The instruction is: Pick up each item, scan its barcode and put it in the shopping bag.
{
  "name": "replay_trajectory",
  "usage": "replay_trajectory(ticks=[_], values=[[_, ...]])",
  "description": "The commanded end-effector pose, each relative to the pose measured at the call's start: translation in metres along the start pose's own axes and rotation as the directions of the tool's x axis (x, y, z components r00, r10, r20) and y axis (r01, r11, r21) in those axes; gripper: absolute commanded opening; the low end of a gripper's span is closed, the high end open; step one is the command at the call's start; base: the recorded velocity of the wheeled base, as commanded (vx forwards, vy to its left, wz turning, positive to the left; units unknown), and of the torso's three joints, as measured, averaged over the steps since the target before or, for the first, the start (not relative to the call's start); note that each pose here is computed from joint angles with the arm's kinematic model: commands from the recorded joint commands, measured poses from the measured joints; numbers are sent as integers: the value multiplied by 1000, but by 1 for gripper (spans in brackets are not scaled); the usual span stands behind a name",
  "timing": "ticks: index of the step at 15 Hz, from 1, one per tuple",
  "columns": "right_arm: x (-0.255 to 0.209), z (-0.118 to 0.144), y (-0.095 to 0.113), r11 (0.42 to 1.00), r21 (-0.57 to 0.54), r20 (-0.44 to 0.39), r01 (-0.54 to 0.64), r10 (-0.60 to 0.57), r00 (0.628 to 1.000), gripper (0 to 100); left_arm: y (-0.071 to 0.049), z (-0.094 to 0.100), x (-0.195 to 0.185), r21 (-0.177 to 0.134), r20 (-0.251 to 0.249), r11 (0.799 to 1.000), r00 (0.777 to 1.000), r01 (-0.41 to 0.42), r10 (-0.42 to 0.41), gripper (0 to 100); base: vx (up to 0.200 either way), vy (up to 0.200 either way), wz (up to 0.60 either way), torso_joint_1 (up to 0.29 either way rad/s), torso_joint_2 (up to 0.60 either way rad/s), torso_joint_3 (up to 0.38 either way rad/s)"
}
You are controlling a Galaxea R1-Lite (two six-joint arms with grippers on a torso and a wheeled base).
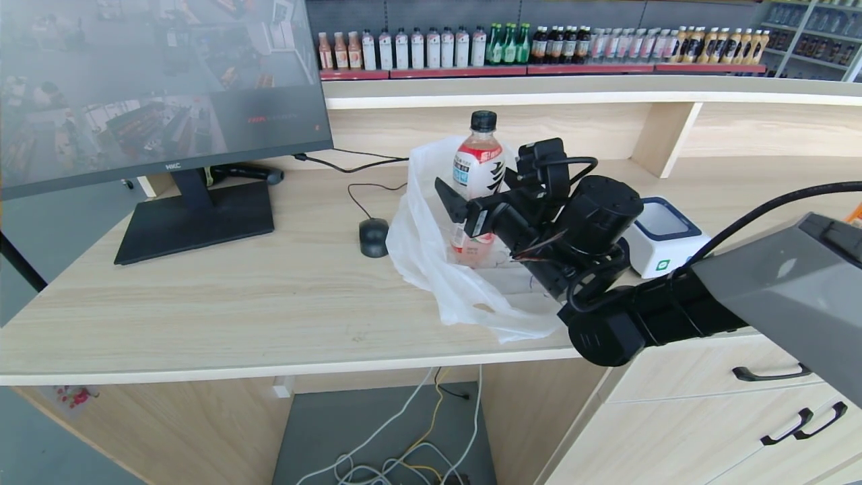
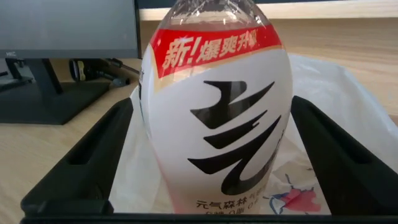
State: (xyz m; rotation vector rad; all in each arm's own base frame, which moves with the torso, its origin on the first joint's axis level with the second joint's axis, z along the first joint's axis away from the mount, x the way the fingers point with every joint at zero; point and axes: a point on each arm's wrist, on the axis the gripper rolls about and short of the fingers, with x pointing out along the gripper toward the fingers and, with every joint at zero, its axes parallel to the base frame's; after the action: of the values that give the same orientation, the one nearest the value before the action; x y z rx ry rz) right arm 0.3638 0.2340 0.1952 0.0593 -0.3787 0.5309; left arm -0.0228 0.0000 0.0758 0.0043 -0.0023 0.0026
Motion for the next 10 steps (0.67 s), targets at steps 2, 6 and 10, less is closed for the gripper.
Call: replay_trajectory(ticks=[2, 6, 10], values=[[-10, 19, 0, 1000, 1, 12, -3, 3, 1000, 100, 0, 0, 0, 0, 1, 1000, 1000, -1, 1, 100, 0, 0, 0, 0, 0, 0], [-39, 32, 4, 1000, 6, -4, -16, 16, 1000, 100, 0, 0, 0, 0, 1, 1000, 1000, -1, 1, 100, 0, 0, 0, 0, 0, 0], [-79, 35, 5, 1000, 7, 0, -18, 18, 1000, 100, 0, 0, 0, 0, 1, 1000, 1000, -1, 1, 100, 0, 0, 0, 0, 0, 0]])
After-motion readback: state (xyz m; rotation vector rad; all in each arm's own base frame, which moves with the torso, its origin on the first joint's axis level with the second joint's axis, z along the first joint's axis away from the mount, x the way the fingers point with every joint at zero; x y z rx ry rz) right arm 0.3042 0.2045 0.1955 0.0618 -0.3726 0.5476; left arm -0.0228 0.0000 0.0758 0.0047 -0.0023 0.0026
